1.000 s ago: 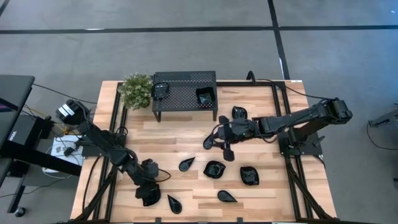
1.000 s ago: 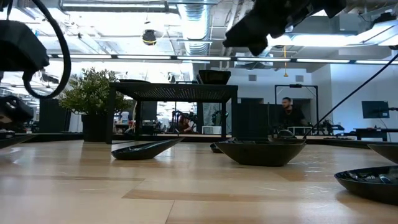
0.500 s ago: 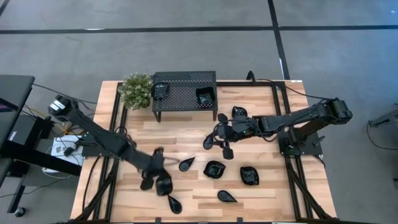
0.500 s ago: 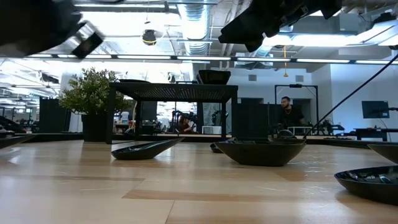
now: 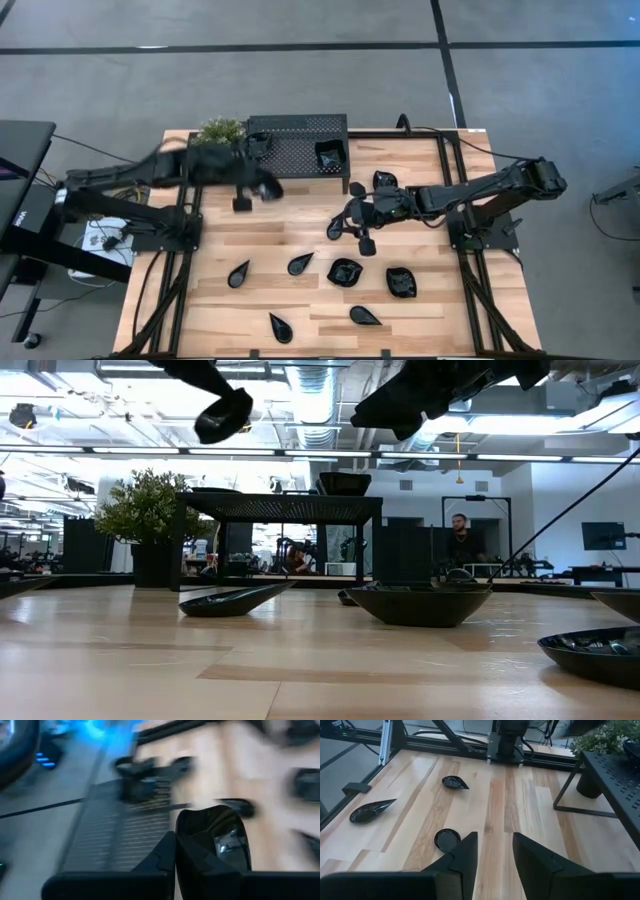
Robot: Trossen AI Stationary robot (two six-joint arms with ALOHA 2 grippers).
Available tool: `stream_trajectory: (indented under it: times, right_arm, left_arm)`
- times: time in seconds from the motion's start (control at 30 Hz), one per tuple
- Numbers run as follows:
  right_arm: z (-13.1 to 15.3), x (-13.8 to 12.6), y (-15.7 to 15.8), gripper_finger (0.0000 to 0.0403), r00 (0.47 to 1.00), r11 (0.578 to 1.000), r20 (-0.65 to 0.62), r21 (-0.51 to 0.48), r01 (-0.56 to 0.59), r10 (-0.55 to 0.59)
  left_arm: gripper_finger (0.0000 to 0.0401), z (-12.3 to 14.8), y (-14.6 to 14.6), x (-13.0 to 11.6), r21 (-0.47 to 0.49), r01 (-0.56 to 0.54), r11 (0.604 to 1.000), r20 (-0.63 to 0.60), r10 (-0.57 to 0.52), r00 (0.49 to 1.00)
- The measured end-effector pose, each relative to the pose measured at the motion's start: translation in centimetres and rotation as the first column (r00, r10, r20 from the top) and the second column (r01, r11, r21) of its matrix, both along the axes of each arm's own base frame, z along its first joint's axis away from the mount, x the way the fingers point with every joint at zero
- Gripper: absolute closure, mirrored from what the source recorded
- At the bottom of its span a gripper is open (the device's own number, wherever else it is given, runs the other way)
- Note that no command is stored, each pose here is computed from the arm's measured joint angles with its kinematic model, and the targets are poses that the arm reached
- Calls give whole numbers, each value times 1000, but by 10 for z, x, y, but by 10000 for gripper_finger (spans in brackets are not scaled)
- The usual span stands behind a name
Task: Pick & Place Mini shaped plates
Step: Stack the black leaf-shaped plate on top of the black leaf-shaped plate on the shelf
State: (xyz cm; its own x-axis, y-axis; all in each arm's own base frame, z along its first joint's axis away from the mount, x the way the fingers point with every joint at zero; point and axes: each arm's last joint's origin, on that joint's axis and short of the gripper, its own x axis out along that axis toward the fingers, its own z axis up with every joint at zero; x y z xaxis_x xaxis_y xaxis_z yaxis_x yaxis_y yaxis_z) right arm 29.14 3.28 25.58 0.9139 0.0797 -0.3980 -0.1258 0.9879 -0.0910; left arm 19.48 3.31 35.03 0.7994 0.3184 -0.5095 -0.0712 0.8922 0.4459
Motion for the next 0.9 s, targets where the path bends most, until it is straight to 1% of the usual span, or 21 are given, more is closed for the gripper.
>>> stream_trajectory:
  times: [0.07,0.13,0.17,0.23,0.27,0.33,0.43,0.5,0.63,0.9]
  right_arm:
    - [0,0,0,284,1000,1000,0,0,0,0]
    - [0,0,0,284,1000,1000,0,0,-1,1]
    - [0,0,0,284,1000,1000,0,0,-1,1]
    - [0,0,0,284,1000,1000,0,0,-1,1]
    - [0,0,0,284,1000,1000,-1,0,-1,1]
    - [0,0,0,284,1000,1000,-4,0,-1,1]
    - [-1,0,0,284,1000,1000,-7,0,-2,2]
    - [-1,0,0,285,1000,1000,-7,0,-3,3]
    - [-1,0,0,285,1000,1000,-10,0,-3,3]
    - [-1,0,0,285,1000,1000,-11,-1,-2,2]
  left_arm:
    - [394,8,20,-5,65,-67,996,-2,67,998]
    - [394,11,40,-12,140,-126,982,-25,131,991]
    - [394,10,49,-16,162,-159,974,-40,167,985]
    - [394,8,67,-22,180,-221,959,-70,236,969]
    - [394,5,75,-25,179,-235,955,-94,255,962]
    - [394,1,88,-30,169,-230,958,-131,253,959]
    - [394,-6,102,-31,141,-179,974,-162,201,966]
    - [394,-10,109,-30,123,-171,978,-175,191,966]
    - [394,-17,119,-24,109,-182,977,-201,201,959]
    - [393,-24,131,-11,121,-184,976,-181,204,962]
